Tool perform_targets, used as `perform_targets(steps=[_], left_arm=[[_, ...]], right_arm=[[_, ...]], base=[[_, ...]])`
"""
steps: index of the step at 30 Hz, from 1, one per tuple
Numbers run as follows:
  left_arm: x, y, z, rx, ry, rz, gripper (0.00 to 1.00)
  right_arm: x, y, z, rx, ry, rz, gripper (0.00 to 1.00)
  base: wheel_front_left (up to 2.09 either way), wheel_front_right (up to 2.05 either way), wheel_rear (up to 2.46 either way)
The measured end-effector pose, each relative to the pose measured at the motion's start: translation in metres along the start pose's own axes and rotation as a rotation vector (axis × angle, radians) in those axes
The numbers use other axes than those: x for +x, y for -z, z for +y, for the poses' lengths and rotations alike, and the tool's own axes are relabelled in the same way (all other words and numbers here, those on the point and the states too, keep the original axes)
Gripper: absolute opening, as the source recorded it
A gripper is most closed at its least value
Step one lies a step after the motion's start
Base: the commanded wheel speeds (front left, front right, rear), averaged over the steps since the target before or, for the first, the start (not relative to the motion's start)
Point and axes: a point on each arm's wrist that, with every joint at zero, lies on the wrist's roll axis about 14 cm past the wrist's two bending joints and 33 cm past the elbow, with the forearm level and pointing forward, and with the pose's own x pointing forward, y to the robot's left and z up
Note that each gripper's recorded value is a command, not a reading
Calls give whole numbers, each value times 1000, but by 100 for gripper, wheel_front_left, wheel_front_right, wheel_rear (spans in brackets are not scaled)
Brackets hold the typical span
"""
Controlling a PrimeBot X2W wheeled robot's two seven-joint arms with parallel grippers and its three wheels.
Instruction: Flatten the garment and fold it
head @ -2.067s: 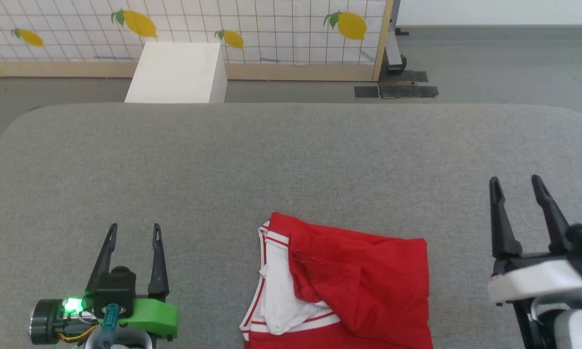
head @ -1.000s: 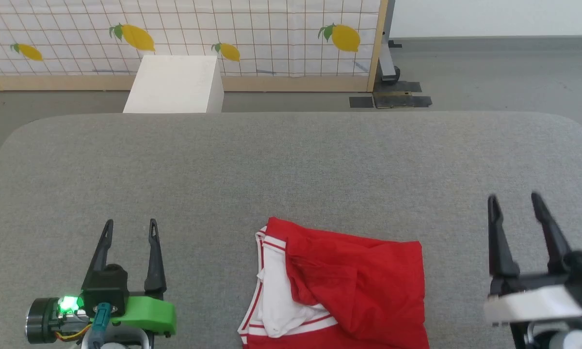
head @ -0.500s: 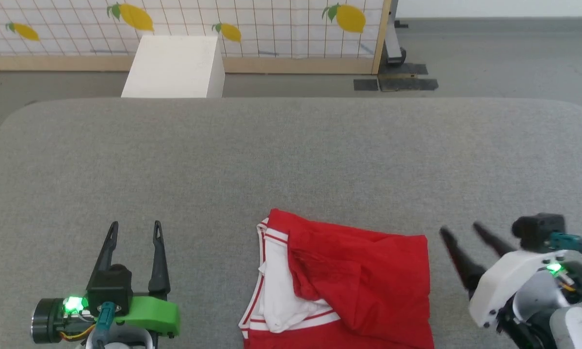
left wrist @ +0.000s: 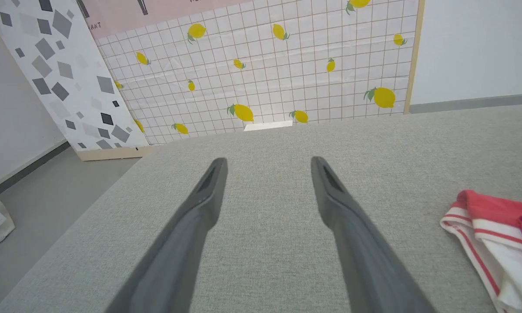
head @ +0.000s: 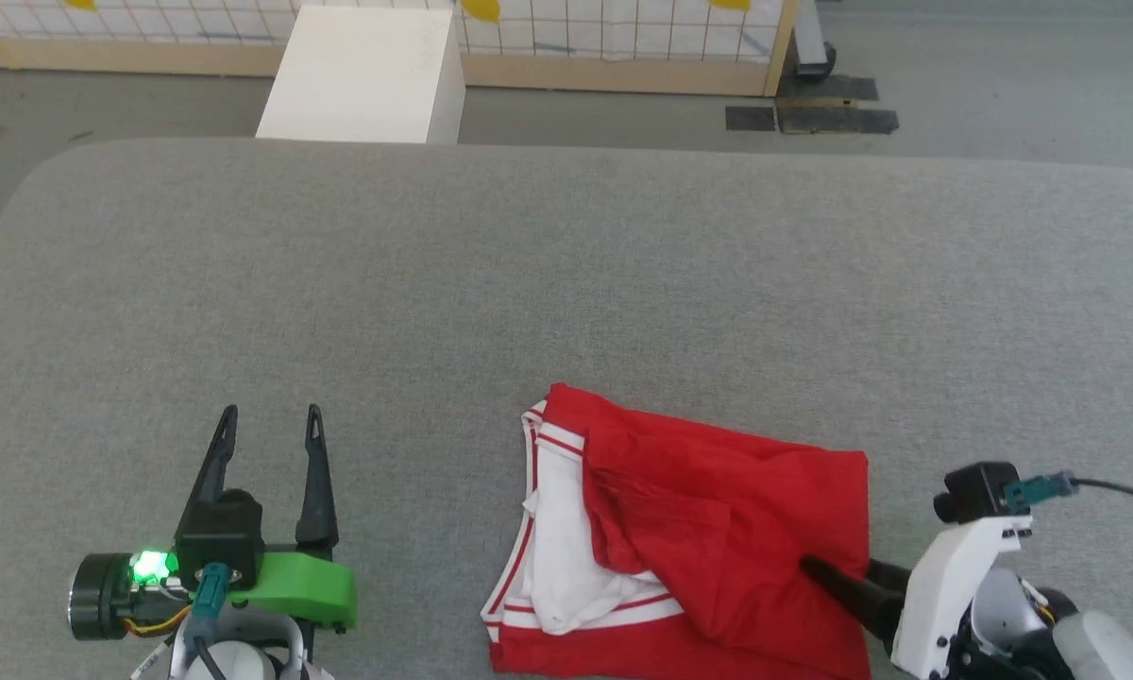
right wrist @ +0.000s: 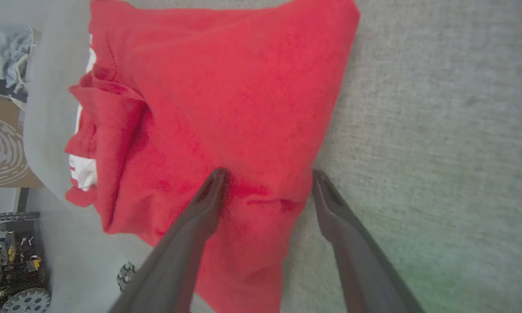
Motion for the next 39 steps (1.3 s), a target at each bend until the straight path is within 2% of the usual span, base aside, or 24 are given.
perform_targets(steps=[11,12,13,23,29,34,39], left_arm=[[5,10,4,2,-15,30,100],[5,11,5,2,-16,32,100],[5,12,5,2,-17,34,100],[3,8,5,0,-18,23,100],[4,4,-1,-5,-1,12,100],[9,3,-14,-11,32,5,100],[21,1,-35,-21,91,-8,100]], right_arm=[[28,-2,17,-25,-72,70,100],[29,-2,17,-33,-75,70,34],[30,-3,17,-39,-75,68,0],[25,-4,23,-124,-89,43,0],[9,-26,25,-273,-77,-19,0],[-15,-54,8,-409,0,-63,0],[-49,-85,-34,-508,156,-85,0]], base=[[0,0,0],[0,0,0],[0,0,0],[0,0,0],[0,0,0],[0,0,0],[0,0,0]])
